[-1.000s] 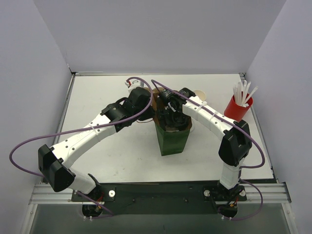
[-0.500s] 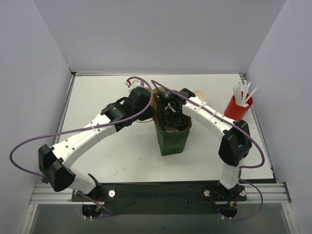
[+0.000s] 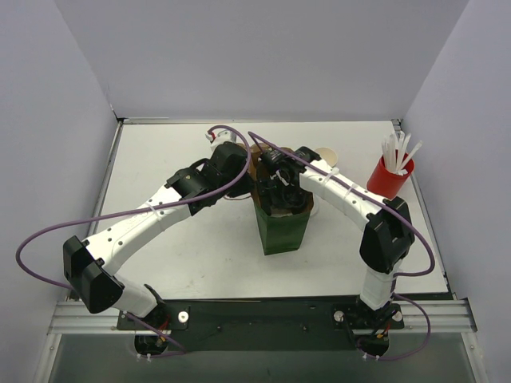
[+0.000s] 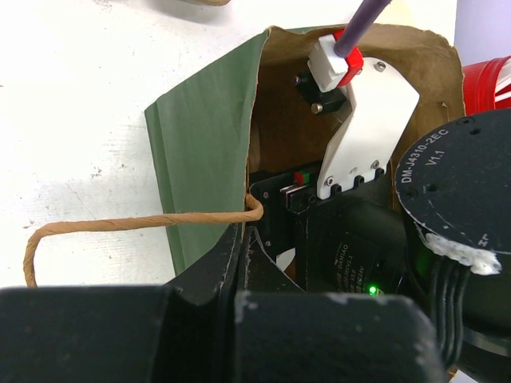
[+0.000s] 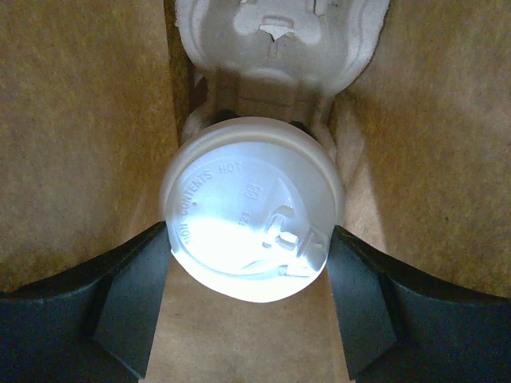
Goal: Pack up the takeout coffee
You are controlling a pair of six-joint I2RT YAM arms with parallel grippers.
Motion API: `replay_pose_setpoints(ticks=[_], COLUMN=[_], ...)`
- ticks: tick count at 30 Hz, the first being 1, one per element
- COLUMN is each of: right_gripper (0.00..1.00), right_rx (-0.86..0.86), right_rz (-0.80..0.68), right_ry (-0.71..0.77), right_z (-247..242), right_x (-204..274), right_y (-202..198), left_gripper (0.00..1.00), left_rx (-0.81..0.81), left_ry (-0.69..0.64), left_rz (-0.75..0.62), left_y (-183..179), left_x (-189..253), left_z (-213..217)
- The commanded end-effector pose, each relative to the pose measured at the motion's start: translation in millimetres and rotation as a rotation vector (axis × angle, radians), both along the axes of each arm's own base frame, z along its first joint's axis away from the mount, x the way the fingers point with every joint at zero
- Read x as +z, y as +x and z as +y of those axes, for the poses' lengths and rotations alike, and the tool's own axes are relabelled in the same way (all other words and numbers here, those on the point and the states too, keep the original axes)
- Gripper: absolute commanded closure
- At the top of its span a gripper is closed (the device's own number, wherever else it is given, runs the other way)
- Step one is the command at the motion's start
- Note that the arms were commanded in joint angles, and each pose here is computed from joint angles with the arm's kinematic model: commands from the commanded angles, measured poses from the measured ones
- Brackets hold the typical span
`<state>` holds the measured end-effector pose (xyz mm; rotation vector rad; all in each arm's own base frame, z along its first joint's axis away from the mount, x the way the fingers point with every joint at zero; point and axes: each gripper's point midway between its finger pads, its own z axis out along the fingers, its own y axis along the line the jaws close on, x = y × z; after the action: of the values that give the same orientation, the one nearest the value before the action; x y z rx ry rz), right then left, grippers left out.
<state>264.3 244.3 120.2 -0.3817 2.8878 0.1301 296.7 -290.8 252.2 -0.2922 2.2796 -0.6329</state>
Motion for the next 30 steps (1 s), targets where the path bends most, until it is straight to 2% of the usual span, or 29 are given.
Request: replay_pose_setpoints(ticks=[1,8,15,30], right_gripper=[0.49,0.49,0.49,0.49], right_rx=[-0.010,-0.005,0.001,0.000], right_rz=[0.087,0.095,0.102,0.078], right_ry=[-0.118,-0.107,-0.131,-0.213], right_z=[-17,-16,-19,-24], right_x=[-41,-36,-35,-36], right_y=[-15,-18,-18,-8], left_gripper=[1.00,1.00,1.00,1.00], left_rx=[-0.039,-0.038,-0.035,-0.063], left_ry=[-0.020,-0.013,0.053,0.039], left_rz=[0.030,0.014,-0.009,-0.004], left_y=[-5,-3,1,-9], left_x=[0,2,0,11], left_z=[-12,-11,-3,-3])
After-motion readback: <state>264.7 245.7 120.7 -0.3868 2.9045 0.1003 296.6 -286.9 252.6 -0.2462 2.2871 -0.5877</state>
